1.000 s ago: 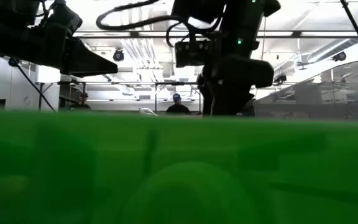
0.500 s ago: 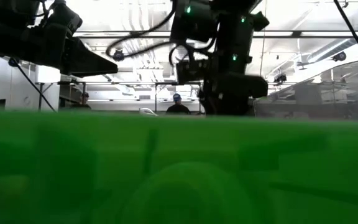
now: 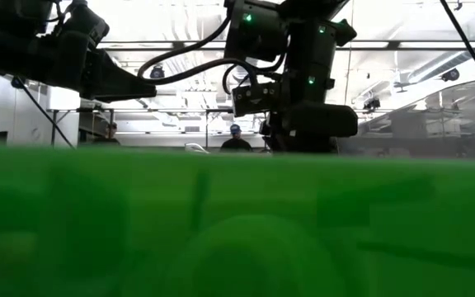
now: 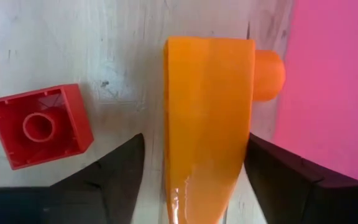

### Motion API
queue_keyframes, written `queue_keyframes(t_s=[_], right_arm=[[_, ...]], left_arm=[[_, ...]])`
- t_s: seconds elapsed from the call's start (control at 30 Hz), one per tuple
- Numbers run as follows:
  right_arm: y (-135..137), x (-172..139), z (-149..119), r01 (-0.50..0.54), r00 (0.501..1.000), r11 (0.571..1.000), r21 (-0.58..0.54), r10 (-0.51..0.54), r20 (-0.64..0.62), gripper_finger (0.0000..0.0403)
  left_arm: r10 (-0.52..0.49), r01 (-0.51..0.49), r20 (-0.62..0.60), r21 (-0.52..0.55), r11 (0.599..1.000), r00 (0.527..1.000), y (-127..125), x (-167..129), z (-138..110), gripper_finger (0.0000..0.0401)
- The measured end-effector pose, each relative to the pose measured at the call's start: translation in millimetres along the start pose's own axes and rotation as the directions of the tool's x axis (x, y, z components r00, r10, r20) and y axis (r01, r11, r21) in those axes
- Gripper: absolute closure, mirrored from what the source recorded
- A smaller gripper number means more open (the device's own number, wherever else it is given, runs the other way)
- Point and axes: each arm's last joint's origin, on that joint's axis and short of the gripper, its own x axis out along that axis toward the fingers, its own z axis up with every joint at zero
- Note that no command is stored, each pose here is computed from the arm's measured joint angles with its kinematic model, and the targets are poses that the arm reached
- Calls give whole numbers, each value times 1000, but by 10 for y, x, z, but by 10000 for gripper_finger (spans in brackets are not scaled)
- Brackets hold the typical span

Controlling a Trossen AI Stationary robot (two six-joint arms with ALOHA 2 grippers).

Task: Pick & Place Toys
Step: Put the big orange game piece into the black bin

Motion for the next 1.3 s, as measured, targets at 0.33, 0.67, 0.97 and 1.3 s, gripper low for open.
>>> queue_keyframes(t_s=[0.33, 0.67, 0.97, 1.3], right_arm=[[5, -20, -2, 0, 1000, 1000, -2, 0, 2, 259], [2, -273, 17, -6, 998, 1000, -1, 6, 70, 259], [147, -599, 120, -45, 960, 997, -57, 59, 274, 259], [502, -662, 322, -127, 765, 970, -207, 229, 603, 259]], left_arm=[[2, -2, -1, 0, 1000, 1000, 1, 0, 0, 204], [4, -4, -3, 1, 1000, 1000, 2, 1, -3, 204], [2, -2, -21, 11, 1000, 1000, 0, 1, -23, 204], [2, -2, -21, 10, 1000, 1000, 0, 1, -22, 204]])
